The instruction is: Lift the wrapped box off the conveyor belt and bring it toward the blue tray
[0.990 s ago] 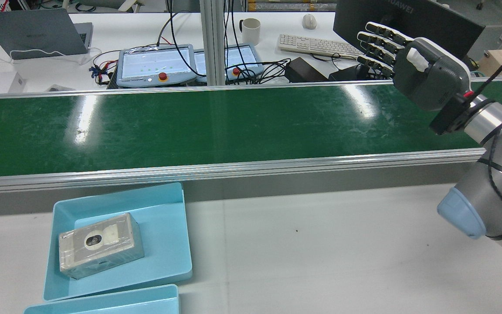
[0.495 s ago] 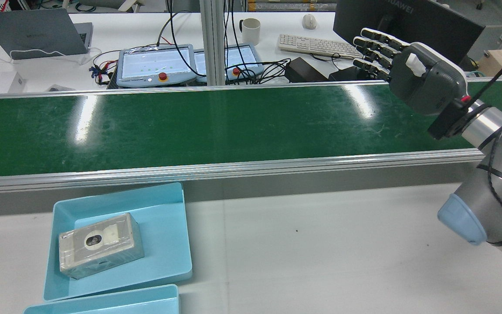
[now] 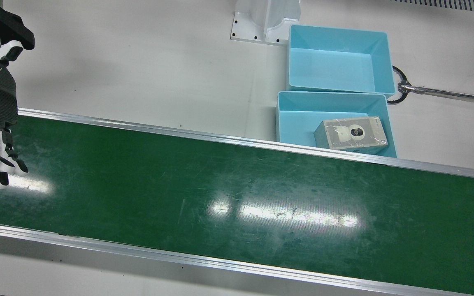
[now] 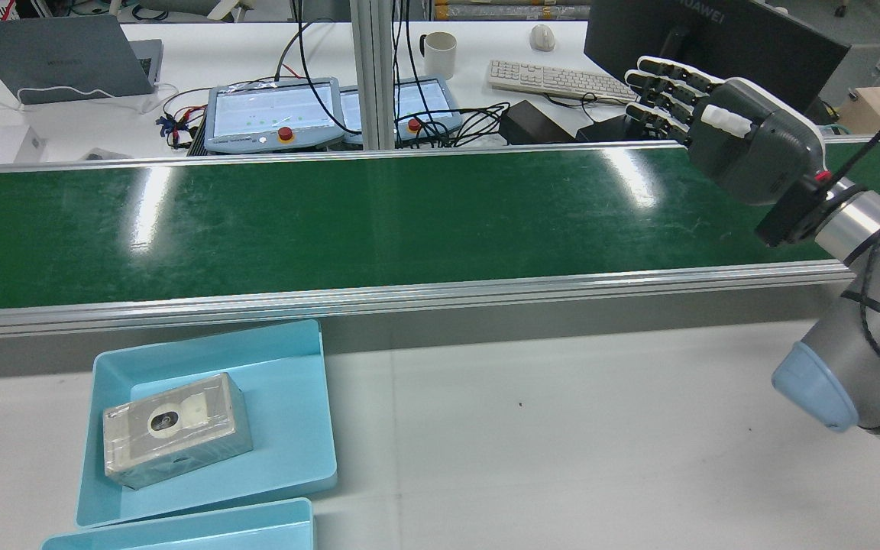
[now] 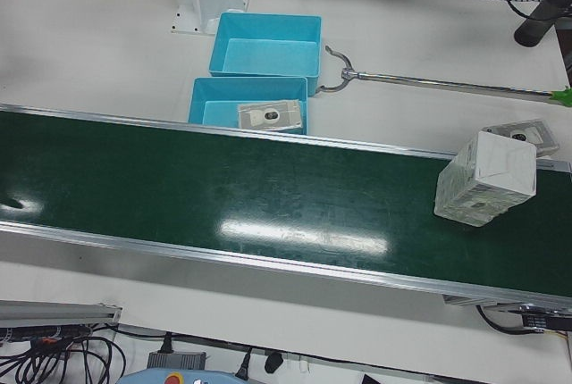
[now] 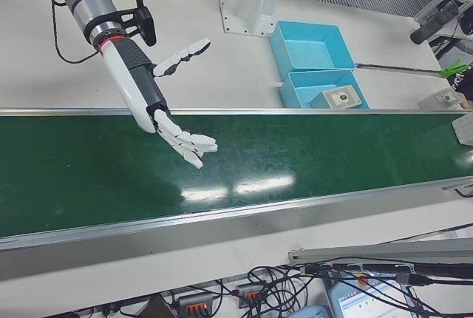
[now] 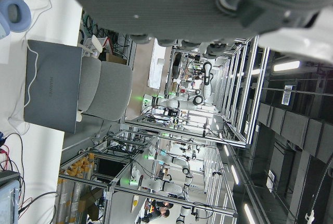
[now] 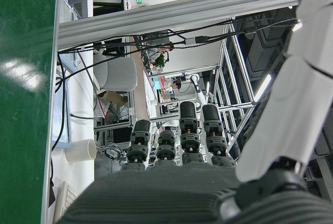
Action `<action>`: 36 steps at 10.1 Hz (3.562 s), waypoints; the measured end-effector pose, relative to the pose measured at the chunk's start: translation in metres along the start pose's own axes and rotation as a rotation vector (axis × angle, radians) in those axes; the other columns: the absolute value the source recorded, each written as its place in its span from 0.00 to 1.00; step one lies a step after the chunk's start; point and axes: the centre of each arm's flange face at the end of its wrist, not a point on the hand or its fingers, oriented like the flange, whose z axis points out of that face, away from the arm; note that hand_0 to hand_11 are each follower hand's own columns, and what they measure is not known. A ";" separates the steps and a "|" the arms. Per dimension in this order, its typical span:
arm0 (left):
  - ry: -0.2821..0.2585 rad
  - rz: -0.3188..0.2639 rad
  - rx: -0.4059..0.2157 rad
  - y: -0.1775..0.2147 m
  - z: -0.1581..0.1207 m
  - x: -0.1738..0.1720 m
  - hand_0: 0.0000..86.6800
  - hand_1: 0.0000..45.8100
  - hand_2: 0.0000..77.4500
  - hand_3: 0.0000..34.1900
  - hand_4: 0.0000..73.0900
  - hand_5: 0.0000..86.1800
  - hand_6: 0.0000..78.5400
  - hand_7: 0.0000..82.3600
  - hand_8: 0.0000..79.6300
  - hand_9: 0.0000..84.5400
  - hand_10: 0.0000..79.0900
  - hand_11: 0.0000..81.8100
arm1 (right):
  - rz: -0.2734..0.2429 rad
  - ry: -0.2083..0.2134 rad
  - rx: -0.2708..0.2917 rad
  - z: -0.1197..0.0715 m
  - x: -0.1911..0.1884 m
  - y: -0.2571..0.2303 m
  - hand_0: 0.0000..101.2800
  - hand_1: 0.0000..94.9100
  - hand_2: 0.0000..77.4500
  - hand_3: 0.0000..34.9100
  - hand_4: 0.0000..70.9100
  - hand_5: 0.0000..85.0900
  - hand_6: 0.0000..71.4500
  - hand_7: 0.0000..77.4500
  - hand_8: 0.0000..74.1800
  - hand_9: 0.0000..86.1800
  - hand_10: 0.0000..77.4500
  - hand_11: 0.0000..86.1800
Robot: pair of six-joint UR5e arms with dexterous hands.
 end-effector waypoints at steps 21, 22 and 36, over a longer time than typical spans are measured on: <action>0.000 0.000 0.000 0.000 0.000 0.000 0.00 0.00 0.01 0.00 0.00 0.01 0.00 0.01 0.01 0.00 0.00 0.01 | 0.003 -0.033 0.004 -0.009 -0.021 -0.008 0.41 0.06 0.09 0.06 0.21 0.26 0.09 0.28 0.13 0.14 0.15 0.22; 0.000 0.000 0.000 0.000 0.000 0.000 0.00 0.00 0.01 0.00 0.00 0.01 0.00 0.01 0.01 0.00 0.00 0.01 | 0.003 -0.034 0.005 -0.009 -0.021 -0.008 0.41 0.06 0.09 0.06 0.21 0.26 0.09 0.28 0.13 0.14 0.15 0.22; 0.000 0.000 0.000 0.000 0.000 0.000 0.00 0.00 0.01 0.00 0.00 0.01 0.00 0.01 0.01 0.00 0.01 0.00 | -0.003 -0.052 0.007 -0.012 -0.031 -0.009 0.41 0.06 0.09 0.05 0.21 0.26 0.10 0.30 0.14 0.15 0.17 0.22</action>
